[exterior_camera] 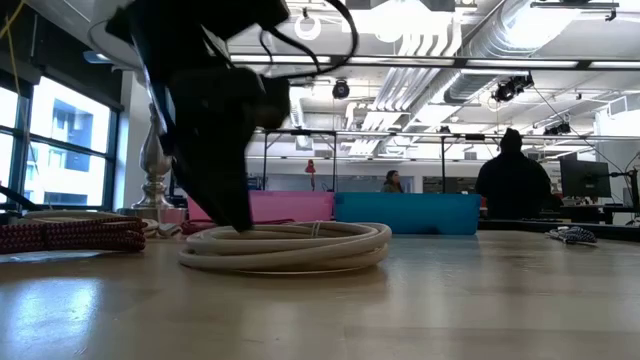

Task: Pick & Place USB Port
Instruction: Put the bottom large white charger cable into the red bin

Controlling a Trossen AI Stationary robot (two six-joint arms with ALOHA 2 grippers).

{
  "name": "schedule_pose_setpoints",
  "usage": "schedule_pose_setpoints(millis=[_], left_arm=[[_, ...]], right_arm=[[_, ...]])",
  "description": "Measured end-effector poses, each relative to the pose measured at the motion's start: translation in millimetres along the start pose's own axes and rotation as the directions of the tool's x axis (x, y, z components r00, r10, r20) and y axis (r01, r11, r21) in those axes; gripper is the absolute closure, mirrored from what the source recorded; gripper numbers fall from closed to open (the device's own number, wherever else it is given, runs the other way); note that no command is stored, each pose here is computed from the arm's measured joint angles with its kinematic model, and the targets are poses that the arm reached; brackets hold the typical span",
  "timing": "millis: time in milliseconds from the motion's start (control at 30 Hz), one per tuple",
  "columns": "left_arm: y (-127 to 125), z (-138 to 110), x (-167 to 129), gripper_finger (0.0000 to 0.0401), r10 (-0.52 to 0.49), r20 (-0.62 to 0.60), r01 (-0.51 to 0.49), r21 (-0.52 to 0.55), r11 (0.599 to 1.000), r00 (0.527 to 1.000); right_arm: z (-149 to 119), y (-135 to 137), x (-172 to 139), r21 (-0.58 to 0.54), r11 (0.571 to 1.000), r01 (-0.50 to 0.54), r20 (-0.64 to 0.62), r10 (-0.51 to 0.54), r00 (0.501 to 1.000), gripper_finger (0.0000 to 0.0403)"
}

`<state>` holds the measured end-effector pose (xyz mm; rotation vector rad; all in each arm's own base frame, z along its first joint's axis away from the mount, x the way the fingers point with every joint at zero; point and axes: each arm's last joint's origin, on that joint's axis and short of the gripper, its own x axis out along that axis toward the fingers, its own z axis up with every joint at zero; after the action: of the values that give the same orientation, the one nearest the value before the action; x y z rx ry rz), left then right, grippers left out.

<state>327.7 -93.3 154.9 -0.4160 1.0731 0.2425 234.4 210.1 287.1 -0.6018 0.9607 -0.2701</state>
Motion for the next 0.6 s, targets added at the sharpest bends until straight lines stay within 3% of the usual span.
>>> schedule_pose_setpoints(millis=[233,333,433,600], left_arm=[[3,-7,18,0.019,0.051,-0.068,-0.047,0.061,0.997,0.996],[5,-8,20,0.0251,0.077,-0.066,-0.069,0.121,0.99,0.995],[4,-7,19,0.0359,0.087,-0.039,-0.078,0.181,0.98,0.995],[-2,4,8,0.0368,0.09,0.006,-0.088,0.256,0.963,0.996]], right_arm=[[-1,3,-4,-0.005,1.0,-0.002,0.012,0.002,1.0,0.0263],[-2,4,-3,-0.004,1.0,0.007,0.014,-0.007,1.0,0.0263],[-3,4,-3,-0.006,1.0,0.008,0.012,-0.008,1.0,0.0263],[-3,4,-3,-0.002,1.0,0.015,0.015,-0.015,1.0,0.0263]])
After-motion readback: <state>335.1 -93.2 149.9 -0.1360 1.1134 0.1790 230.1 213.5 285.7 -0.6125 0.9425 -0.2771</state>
